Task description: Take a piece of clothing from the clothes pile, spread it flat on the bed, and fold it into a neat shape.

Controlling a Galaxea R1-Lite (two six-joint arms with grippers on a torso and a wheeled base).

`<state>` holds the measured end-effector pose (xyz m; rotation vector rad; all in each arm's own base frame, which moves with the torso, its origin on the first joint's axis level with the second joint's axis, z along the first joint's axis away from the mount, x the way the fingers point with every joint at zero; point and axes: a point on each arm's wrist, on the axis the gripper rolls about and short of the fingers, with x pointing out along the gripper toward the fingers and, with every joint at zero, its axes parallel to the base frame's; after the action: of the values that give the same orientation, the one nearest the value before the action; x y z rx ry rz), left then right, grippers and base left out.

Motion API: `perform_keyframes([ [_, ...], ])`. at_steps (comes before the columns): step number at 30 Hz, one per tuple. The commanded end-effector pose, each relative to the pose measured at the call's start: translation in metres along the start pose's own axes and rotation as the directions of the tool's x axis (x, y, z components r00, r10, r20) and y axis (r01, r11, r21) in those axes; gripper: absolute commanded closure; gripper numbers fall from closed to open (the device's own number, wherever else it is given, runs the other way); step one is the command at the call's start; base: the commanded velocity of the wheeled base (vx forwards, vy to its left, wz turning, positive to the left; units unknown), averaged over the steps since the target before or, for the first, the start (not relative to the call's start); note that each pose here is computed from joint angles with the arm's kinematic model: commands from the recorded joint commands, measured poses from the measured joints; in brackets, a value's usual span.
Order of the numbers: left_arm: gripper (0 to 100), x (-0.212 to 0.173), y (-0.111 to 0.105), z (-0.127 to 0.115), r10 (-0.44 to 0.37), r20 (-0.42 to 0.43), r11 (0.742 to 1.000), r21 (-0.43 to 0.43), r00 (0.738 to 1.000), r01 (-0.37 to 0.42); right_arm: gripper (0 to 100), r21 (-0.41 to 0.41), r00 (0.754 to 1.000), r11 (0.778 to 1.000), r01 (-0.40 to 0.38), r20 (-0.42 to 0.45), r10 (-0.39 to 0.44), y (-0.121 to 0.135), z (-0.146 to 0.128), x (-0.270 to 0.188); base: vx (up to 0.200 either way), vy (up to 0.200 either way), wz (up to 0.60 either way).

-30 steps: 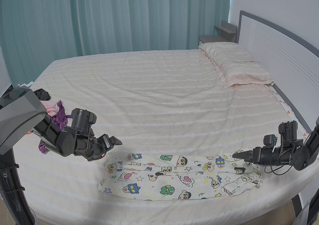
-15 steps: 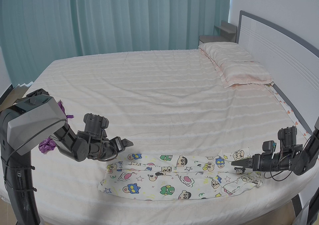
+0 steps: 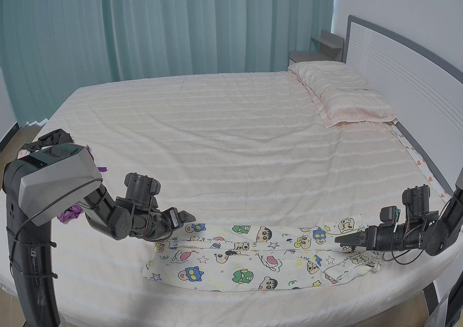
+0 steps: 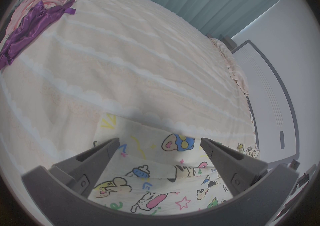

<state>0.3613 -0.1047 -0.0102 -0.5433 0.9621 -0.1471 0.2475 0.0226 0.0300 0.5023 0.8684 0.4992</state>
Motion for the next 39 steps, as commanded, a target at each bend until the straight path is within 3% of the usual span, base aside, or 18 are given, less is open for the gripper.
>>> perform_keyframes([
  [1, 0, -0.014, -0.003, -0.004, -0.027, -0.011, 1.000, 0.003, 1.000, 0.027, 0, 0.000, 1.000, 1.000, 0.000, -0.002, 0.000, 0.000, 0.000, 0.001, 0.000, 0.000, 0.00],
  [4, 0, -0.029, -0.003, -0.014, -0.060, -0.064, 0.998, 0.018, 0.996, 0.061, 0, 0.000, 1.000, 1.000, -0.001, -0.001, 0.001, 0.000, 0.000, 0.001, 0.000, 0.000, 0.00],
  [11, 0, -0.036, 0.013, -0.038, 0.007, -0.163, 0.993, 0.116, 0.987, 0.012, 0, 0.000, 1.000, 1.000, 0.000, -0.002, 0.000, 0.000, -0.001, 0.000, 0.000, 0.000, 0.00],
  [18, 0, -0.050, 0.009, -0.036, -0.006, -0.150, 0.990, 0.138, 0.989, 0.027, 0, 0.001, 1.000, 1.000, 0.000, -0.004, 0.000, 0.000, -0.001, 0.001, 0.000, 0.000, 0.00],
  [26, 0, -0.069, -0.019, -0.016, -0.095, -0.053, 0.980, 0.173, 0.994, 0.103, 0, 0.000, 1.000, 1.000, 0.000, -0.002, 0.000, 0.000, -0.001, 0.000, 0.000, 0.000, 0.00],
  [30, 0, -0.061, -0.049, -0.015, -0.142, -0.030, 0.976, 0.165, 0.989, 0.145, 0, 0.000, 1.000, 1.000, -0.001, -0.001, 0.001, 0.000, 0.000, 0.001, 0.000, 0.000, 0.00],
  [33, 0, -0.022, -0.055, -0.016, -0.048, 0.013, 0.991, 0.129, 0.999, 0.046, 0, 0.000, 1.000, 1.000, -0.002, -0.002, 0.002, 0.000, 0.000, 0.001, 0.000, 0.000, 0.00],
  [36, 0, 0.013, -0.047, -0.017, 0.052, 0.050, 0.991, 0.123, 0.997, -0.058, 0, 0.000, 1.000, 1.000, 0.000, -0.002, 0.000, 0.000, -0.001, 0.000, 0.000, 0.000, 0.00],
  [39, 0, 0.027, -0.044, -0.018, 0.083, 0.036, 0.989, 0.121, 0.996, -0.087, 0, 0.000, 1.000, 1.000, -0.001, -0.001, 0.001, 0.000, 0.000, 0.001, 0.000, 0.000, 0.00],
])
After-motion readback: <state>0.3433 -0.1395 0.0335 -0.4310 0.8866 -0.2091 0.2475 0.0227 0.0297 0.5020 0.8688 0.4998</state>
